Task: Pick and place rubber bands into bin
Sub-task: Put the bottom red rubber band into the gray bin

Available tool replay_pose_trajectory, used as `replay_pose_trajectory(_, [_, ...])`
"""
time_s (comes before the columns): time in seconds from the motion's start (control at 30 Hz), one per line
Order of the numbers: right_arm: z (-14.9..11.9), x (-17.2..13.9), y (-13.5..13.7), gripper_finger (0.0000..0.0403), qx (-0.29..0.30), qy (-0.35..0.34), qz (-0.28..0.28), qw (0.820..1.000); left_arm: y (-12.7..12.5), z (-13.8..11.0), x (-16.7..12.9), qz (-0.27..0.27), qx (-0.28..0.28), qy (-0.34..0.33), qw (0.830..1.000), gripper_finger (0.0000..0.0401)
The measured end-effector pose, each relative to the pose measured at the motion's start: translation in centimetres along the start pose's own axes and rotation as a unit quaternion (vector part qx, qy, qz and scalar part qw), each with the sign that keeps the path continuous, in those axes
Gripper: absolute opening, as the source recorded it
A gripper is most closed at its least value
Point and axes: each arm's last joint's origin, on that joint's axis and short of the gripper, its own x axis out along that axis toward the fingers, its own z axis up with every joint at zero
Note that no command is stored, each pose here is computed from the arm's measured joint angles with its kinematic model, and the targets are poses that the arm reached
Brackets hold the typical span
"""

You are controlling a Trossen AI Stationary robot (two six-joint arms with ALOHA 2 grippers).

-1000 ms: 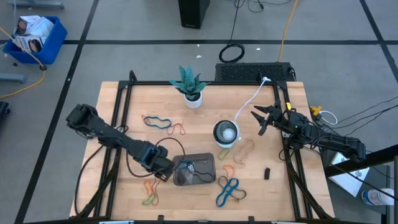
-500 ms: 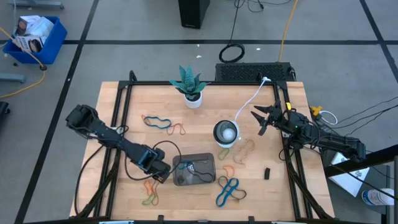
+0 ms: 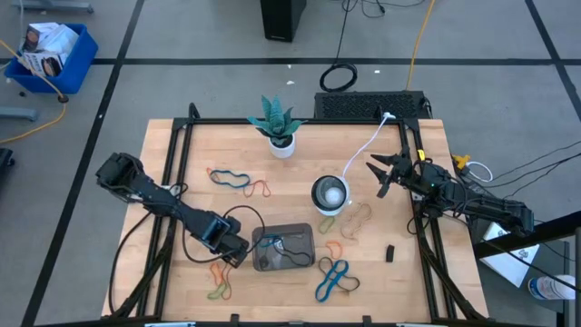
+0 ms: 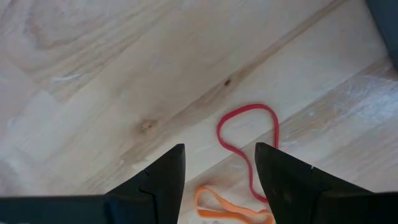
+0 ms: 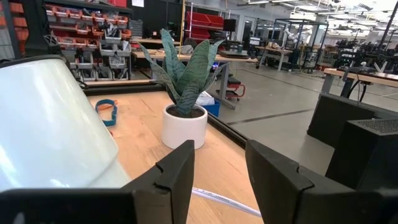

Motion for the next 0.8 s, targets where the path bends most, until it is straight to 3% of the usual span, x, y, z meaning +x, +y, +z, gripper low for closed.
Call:
replay_pose_trajectory(0.4, [0.0, 0.0, 0.0, 0.0141, 0.000, 0.000, 0.000, 1.000, 0.0, 0.1, 0.1, 0.004, 0.013, -0.009, 1.000, 0.0200])
replay_pose_trajectory(0.8, [-0.1, 0.0, 0.0, 0.0141, -0.002, 0.003, 0.000, 1.000, -0.9, 0.3, 3.4, 0.037, 0.032, 0.029, 0.998, 0.0200])
